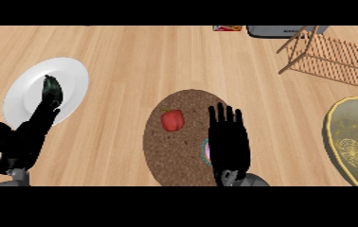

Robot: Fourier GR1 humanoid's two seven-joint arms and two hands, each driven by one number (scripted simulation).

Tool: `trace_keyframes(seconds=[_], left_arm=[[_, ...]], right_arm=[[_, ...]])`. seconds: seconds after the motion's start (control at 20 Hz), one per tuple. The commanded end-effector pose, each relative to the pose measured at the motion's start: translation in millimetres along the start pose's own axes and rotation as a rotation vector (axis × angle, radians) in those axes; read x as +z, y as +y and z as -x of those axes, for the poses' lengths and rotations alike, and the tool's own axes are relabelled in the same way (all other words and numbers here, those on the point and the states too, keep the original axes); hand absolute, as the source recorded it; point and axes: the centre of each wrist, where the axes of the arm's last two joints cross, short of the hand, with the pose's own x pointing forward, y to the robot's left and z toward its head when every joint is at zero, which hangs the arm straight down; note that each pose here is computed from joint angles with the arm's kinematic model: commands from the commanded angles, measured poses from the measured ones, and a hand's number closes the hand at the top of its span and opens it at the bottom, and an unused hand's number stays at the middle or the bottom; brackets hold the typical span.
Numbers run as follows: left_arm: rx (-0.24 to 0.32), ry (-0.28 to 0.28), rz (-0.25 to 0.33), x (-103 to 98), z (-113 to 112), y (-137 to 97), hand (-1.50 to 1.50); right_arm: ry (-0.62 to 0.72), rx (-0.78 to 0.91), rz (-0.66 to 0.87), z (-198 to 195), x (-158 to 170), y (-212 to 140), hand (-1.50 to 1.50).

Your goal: Pick the cupcake from the placemat and place it in the tiered shelf

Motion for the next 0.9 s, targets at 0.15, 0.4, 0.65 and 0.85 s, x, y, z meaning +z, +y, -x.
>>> trace_keyframes(seconds=[0.15,0.4,0.65,0.85], left_arm=[[-0.006,0.005,-0.002,-6.6,-3.8,-2.7,0.0],[-0.003,0.015,-0.013,4.2,-6.1,-13.6,0.0],[0.011,-0.002,-0.002,-2.8,-13.0,6.4,0.0],[-0.001,0.019,-0.003,0.2,-8.2,5.8,0.0]], right_arm=[[0.027,-0.015,-0.03,-4.5,-6.9,7.2,-1.5],[-0.009,-0.038,-0.061,9.6,-17.3,13.7,1.5],[-0.039,0.031,0.024,12.3,-30.6,25.4,1.5],[-0.035,0.043,0.085,-11.1,-12.7,22.9,1.5]])
